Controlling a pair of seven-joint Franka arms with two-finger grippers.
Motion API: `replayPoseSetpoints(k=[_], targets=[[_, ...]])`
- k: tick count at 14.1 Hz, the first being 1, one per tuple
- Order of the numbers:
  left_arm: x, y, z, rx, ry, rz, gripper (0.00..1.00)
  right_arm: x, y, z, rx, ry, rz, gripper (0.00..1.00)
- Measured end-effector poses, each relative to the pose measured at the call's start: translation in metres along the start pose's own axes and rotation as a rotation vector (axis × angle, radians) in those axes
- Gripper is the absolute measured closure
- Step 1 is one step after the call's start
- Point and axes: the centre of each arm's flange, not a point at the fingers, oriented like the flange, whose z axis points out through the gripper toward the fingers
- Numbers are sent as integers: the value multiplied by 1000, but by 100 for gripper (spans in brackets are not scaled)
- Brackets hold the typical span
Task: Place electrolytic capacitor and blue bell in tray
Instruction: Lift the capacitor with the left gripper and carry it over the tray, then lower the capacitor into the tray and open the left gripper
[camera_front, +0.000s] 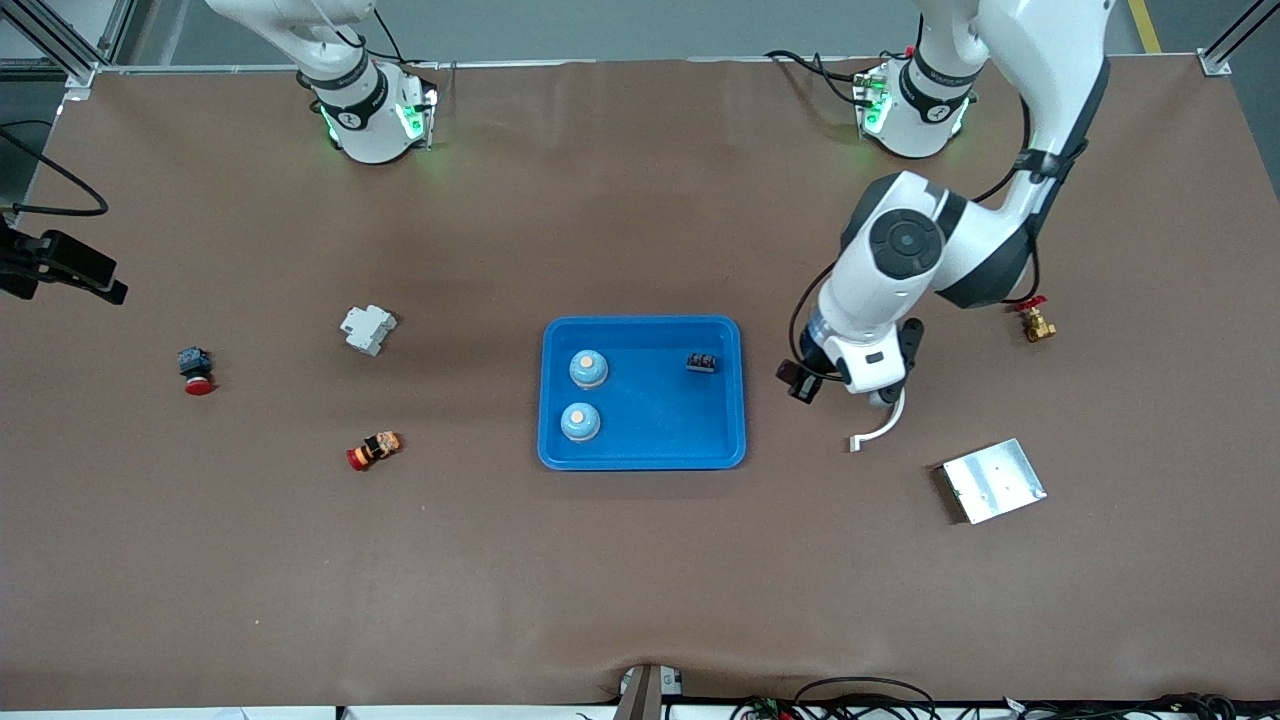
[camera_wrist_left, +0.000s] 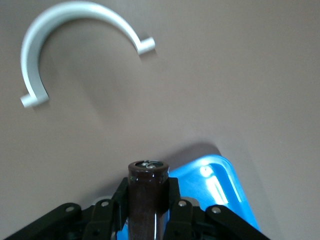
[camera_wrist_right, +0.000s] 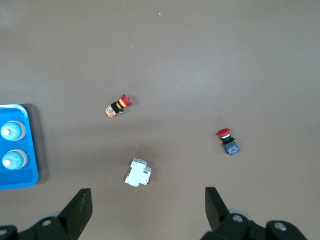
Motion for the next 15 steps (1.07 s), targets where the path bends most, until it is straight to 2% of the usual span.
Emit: replayPoseSetpoints(k=[4, 9, 12, 15], targets=[[-32, 28, 17, -3, 2, -99, 66, 0, 2, 1, 0, -1, 3, 0], [-47, 57, 37, -10, -30, -206, 66, 0, 2, 1, 0, -2, 3, 0], [-56, 61, 54, -5, 2, -233, 66, 0, 2, 1, 0, -3, 3, 0], [-72, 62, 79, -6, 70, -228, 66, 0, 2, 2, 0, -4, 2, 0]])
